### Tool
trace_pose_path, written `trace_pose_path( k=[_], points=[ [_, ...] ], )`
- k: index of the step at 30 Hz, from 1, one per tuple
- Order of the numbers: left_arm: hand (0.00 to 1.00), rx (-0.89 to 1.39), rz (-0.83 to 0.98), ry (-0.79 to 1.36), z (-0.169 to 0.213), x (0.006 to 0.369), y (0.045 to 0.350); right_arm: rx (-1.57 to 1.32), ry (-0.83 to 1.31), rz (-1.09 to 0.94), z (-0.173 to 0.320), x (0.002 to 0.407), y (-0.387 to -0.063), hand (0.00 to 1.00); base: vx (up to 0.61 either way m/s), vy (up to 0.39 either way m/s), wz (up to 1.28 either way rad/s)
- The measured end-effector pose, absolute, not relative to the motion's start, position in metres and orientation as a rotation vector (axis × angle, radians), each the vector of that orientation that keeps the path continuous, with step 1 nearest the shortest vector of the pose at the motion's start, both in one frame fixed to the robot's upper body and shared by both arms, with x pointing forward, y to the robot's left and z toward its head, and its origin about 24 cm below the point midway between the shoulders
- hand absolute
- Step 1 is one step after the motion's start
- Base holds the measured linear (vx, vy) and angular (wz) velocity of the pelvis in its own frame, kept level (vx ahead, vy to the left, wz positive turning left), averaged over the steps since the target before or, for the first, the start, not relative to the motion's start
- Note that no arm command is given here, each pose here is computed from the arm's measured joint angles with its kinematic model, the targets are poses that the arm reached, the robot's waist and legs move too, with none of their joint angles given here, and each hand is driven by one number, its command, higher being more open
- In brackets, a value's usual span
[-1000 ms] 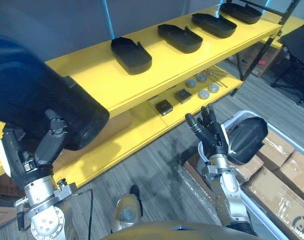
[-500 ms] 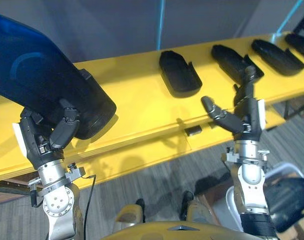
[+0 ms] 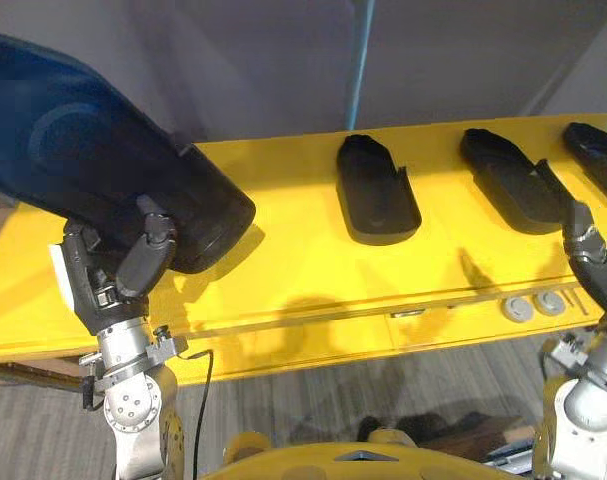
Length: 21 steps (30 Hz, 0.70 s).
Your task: Walk over and take three plastic housings, then place them on the shelf
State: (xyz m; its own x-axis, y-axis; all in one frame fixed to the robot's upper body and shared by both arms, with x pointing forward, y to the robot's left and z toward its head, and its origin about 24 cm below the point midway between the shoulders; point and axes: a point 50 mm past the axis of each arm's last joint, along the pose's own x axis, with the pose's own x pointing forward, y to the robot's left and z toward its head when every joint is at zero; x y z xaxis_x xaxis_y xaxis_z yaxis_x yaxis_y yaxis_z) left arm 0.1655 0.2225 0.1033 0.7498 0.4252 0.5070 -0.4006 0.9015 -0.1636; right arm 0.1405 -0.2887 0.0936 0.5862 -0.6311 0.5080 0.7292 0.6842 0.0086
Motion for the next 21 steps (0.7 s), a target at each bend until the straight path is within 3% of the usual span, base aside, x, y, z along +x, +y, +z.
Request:
trace_pose_path(
  k=[8, 15, 21],
  points=[
    [0.00, 0.103, 0.415, -0.533, 0.105, 0.167, 0.223, -0.076, -0.027, -0.886, 0.007, 0.101, -0.271, 1.00, 0.00, 0.059, -0.29],
    [0.00, 0.273, 0.207, -0.405, 0.106, 0.177, 0.231, -0.057, 0.459, -0.963, -0.065, 0.052, -0.281, 1.00, -0.01, 0.000, -0.03],
    [0.00, 0.365, 0.115, -0.300, 0.111, 0.195, 0.244, 0.066, 0.685, -0.730, -0.100, 0.039, -0.279, 1.00, -0.02, -0.005, 0.05]
  ],
)
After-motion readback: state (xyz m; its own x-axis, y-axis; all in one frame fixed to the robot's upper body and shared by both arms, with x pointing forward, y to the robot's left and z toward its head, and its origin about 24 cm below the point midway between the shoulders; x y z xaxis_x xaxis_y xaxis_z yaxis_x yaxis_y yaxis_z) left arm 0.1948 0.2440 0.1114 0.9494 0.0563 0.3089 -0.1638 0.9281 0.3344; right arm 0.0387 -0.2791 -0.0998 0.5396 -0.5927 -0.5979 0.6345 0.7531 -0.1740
